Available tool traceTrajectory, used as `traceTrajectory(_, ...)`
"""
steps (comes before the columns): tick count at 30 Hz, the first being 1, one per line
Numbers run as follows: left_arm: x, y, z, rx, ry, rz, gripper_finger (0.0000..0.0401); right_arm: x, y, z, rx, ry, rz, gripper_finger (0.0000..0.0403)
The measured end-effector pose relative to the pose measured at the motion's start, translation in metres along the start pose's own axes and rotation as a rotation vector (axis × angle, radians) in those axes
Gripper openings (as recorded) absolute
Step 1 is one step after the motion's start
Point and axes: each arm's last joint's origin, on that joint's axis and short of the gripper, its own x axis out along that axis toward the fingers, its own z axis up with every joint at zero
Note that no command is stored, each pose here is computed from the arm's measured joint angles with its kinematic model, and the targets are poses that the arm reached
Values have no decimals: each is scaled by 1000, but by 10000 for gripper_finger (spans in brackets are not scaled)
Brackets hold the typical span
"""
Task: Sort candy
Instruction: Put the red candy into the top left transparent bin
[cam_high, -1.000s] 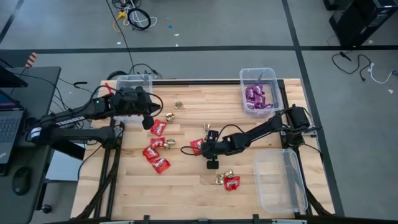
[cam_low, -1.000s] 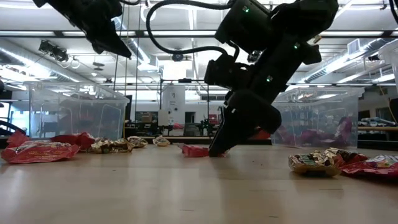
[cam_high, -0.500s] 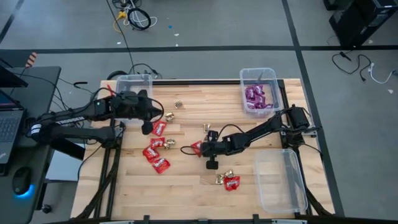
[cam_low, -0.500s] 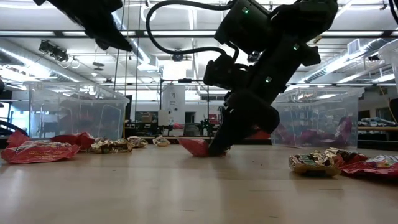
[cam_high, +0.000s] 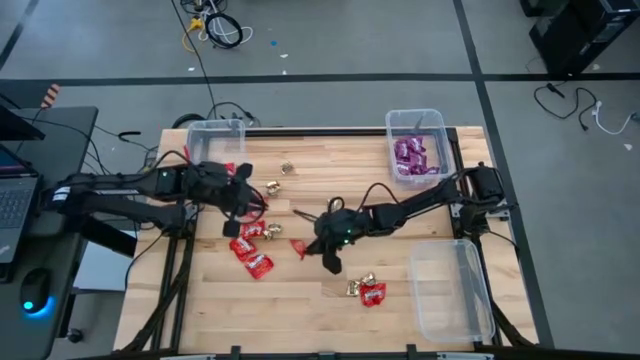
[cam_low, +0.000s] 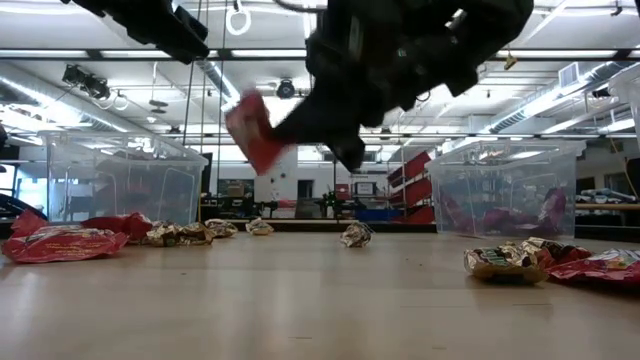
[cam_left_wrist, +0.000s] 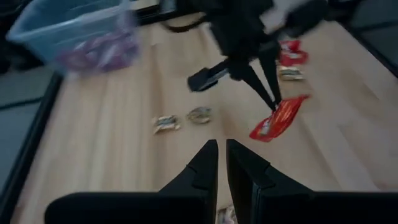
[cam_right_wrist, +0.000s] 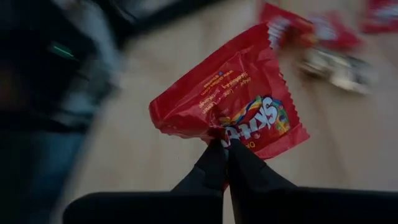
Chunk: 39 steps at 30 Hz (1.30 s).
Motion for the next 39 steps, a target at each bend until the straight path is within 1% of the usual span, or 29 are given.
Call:
traceTrajectory(4, 12, -7, 0, 54, 32, -59, 36, -3, -4, 13, 148, -59, 98, 2)
traceTrajectory(6, 18, -10, -1, 75, 55, -79, 36, -5, -7, 17, 189, -65, 142, 1)
traceTrajectory(9, 27, -14, -2, 85, 85, -102, 36, -6, -11, 19, 237, -55, 160, 1)
traceTrajectory(18, 47, -16, -4, 99, 125, -122, 36, -11, -25, 25, 283, -48, 179, 0)
traceTrajectory(21, 51, -17, -2, 102, 102, -158, 36, -12, -30, 27, 308, -34, 201, 0)
traceTrajectory(23, 54, -17, 0, 103, 74, -162, 36, -13, -32, 28, 321, -26, 218, 0)
traceTrajectory(25, 56, -17, 0, 107, 74, -162, 36, -14, -33, 29, 335, -21, 235, 0)
traceTrajectory(39, 66, -17, -1, 113, 88, -165, 37, -15, -34, 31, 330, -25, 254, 0)
